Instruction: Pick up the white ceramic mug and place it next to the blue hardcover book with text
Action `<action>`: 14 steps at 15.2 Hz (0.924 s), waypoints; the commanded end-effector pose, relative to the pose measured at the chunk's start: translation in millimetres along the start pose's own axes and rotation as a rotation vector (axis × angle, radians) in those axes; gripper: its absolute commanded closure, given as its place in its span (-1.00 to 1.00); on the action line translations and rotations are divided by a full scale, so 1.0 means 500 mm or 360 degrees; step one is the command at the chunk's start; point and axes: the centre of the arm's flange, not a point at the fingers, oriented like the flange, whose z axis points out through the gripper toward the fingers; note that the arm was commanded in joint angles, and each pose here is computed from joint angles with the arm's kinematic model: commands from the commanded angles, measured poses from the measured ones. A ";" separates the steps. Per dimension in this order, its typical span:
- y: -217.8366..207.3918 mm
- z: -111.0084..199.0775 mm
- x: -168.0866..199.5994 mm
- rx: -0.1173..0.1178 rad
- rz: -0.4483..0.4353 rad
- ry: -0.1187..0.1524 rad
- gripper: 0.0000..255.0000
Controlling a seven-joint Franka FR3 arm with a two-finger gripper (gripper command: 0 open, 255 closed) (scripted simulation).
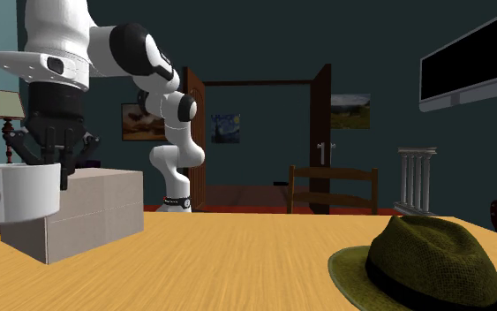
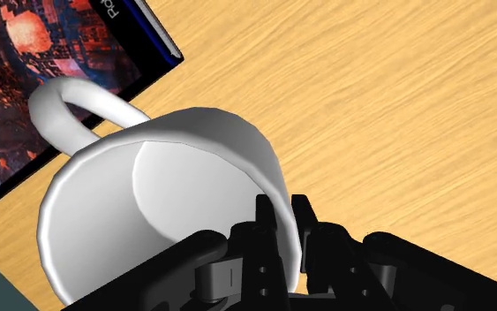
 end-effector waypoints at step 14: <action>-0.005 0.157 -0.007 -0.0001 -0.0001 0.0001 1.00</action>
